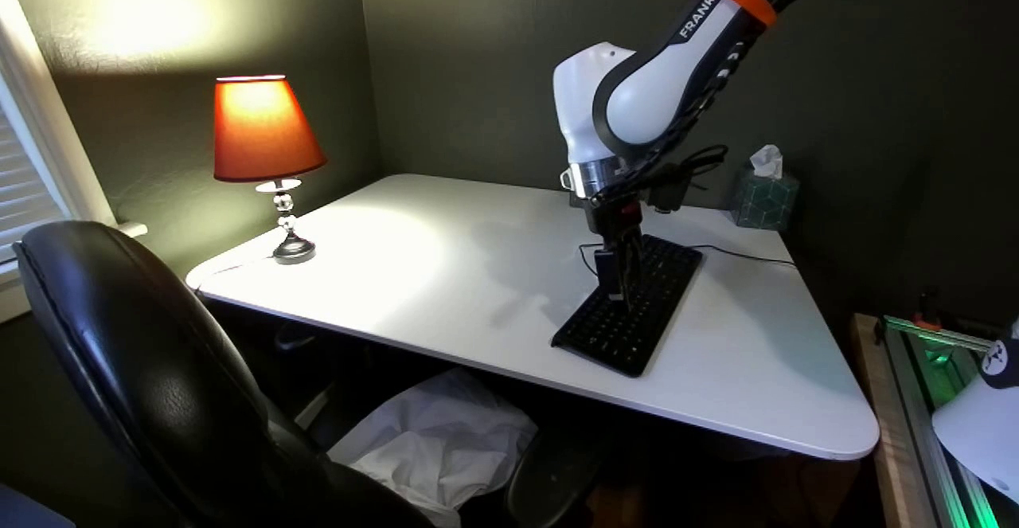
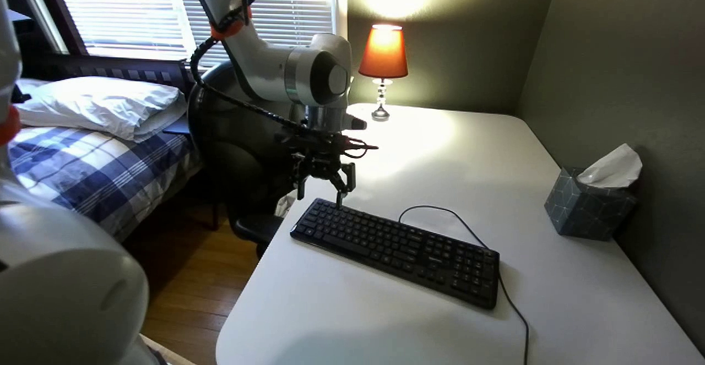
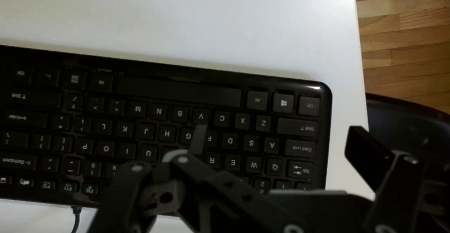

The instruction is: Press a button on the bottom left of the keyboard

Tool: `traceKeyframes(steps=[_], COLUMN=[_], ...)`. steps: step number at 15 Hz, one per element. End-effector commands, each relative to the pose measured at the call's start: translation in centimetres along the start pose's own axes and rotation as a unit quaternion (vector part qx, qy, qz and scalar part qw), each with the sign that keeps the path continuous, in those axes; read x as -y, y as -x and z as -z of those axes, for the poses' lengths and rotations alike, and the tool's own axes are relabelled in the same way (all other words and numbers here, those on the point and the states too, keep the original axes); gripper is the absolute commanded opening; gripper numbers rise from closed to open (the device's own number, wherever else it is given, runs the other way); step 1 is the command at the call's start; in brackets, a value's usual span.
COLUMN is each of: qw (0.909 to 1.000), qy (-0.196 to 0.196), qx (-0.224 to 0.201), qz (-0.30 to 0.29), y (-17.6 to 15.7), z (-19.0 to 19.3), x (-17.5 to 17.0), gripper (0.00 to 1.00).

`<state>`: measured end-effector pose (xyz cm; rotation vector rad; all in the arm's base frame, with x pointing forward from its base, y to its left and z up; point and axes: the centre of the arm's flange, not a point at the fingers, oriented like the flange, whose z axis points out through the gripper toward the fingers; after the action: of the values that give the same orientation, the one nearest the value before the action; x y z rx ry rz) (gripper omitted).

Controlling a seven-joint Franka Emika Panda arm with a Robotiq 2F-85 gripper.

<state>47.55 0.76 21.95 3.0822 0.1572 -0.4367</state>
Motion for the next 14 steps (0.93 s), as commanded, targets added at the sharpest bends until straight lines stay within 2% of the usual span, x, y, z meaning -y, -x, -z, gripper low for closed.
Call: traceKeyframes(steps=[1,7,14], qw=[0.9991,0.9941,0.9873], qy=[0.012,0.019,0.037], qx=[-0.037,-0.097,-0.138], qz=[-0.018,-0.043,-0.068], y=[3.4,6.7,9.4], z=[1.1,3.6,6.2], x=[0.5,0.9,1.7], gripper=[1.00,1.00,1.00])
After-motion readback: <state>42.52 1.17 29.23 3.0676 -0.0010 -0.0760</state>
